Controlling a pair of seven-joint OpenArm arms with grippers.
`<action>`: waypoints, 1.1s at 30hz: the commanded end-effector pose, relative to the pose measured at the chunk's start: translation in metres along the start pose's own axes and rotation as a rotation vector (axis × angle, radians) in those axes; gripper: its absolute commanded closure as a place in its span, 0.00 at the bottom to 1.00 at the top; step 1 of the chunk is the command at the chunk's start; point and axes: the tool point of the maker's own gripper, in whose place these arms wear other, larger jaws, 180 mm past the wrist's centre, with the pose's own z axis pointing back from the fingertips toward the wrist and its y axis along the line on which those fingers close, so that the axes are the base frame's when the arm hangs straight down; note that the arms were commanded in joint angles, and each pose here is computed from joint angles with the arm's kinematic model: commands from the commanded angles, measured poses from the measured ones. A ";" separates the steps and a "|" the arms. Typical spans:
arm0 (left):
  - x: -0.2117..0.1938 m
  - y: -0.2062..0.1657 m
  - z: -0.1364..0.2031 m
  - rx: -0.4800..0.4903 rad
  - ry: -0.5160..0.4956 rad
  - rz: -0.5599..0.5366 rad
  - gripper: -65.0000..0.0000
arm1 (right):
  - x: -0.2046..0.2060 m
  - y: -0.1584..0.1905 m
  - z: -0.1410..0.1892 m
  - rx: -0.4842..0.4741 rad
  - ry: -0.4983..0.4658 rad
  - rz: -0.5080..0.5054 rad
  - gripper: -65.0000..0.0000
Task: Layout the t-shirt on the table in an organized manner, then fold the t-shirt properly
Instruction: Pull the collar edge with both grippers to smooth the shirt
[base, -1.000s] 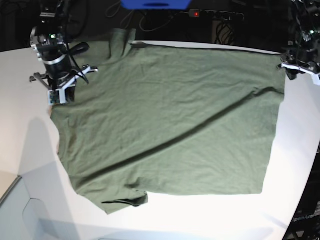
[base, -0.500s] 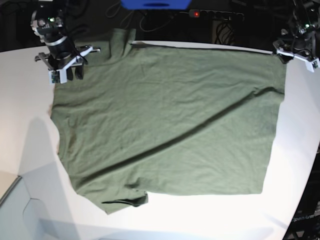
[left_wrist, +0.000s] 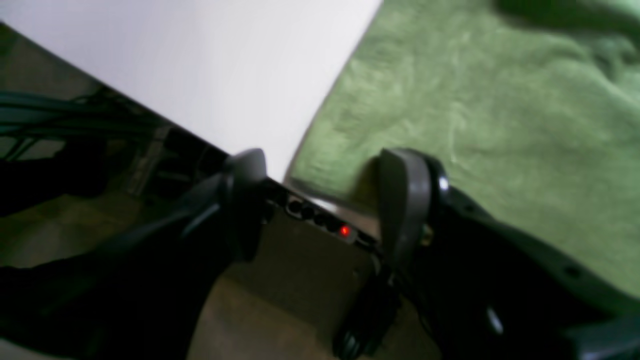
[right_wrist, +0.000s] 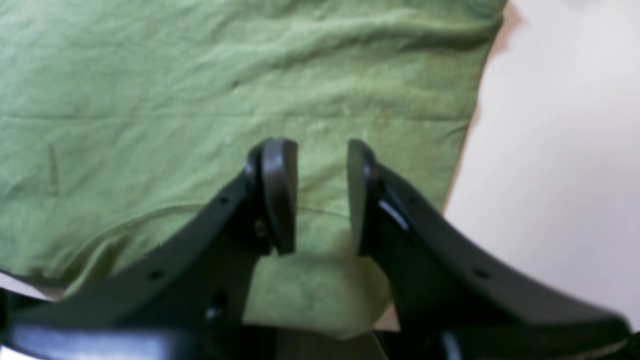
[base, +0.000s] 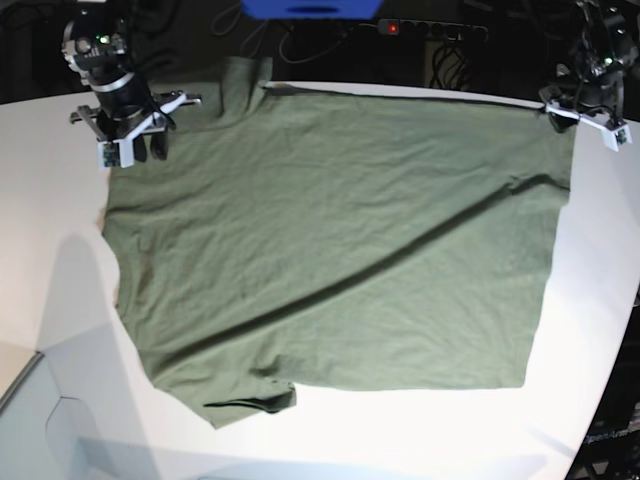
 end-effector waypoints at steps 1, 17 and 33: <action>0.005 0.002 0.000 0.005 -0.004 -0.006 0.48 | 0.011 -0.001 0.002 0.000 -0.041 0.004 0.72; 0.004 0.000 0.000 0.001 -0.001 0.003 0.80 | -0.007 0.000 0.011 0.003 0.009 0.008 0.71; 0.011 -0.008 -0.003 -0.016 -0.013 0.007 1.00 | -0.048 0.010 0.030 0.011 0.112 -0.032 0.33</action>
